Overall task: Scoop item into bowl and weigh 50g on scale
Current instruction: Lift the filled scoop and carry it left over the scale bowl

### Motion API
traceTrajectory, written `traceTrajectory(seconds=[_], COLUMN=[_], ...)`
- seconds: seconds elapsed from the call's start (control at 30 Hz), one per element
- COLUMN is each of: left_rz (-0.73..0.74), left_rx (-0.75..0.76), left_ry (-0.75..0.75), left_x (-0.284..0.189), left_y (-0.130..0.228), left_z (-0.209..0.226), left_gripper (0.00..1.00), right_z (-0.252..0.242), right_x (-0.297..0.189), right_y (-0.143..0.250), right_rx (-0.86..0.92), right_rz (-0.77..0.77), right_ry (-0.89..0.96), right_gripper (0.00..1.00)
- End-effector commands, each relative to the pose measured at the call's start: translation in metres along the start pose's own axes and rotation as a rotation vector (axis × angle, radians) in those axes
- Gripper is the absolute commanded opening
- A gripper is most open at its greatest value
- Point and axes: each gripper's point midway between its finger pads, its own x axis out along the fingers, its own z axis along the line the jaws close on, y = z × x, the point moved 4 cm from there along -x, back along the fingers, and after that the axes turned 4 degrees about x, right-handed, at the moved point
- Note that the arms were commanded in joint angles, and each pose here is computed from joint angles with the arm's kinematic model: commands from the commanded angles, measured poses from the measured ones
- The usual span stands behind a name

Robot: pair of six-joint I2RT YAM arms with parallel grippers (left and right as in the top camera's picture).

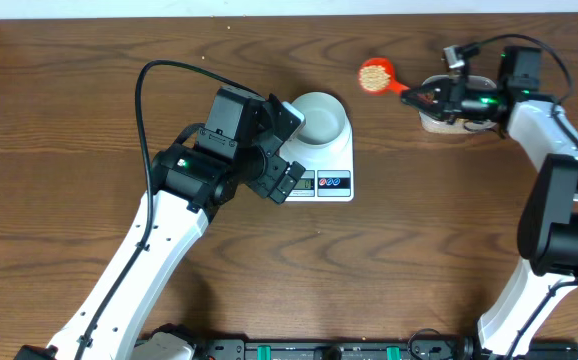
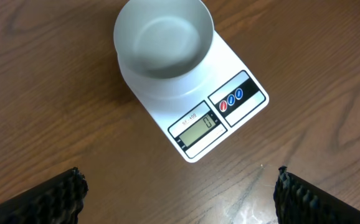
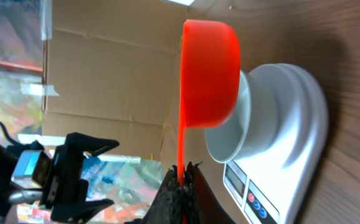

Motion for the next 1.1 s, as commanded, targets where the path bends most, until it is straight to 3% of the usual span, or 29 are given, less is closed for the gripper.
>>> traceTrajectory(seconds=[0.0,0.67,1.07], left_rz=[-0.004,-0.004,-0.004], left_rx=[-0.004,-0.005,-0.004], left_ry=[0.009,0.009,0.009], left_x=[0.000,0.000,0.000], left_y=[-0.001,-0.001,-0.001], left_z=[0.000,0.000,0.000], left_gripper=[0.98,0.98,0.98], right_z=[0.006,0.056,0.057], right_x=[0.019,0.075,0.090], right_y=[0.001,0.022,0.042], right_rx=[0.062,-0.101,-0.144], right_rz=[0.032,0.034,0.064], right_ry=[0.000,0.198,0.324], right_gripper=[0.01,0.01,0.01])
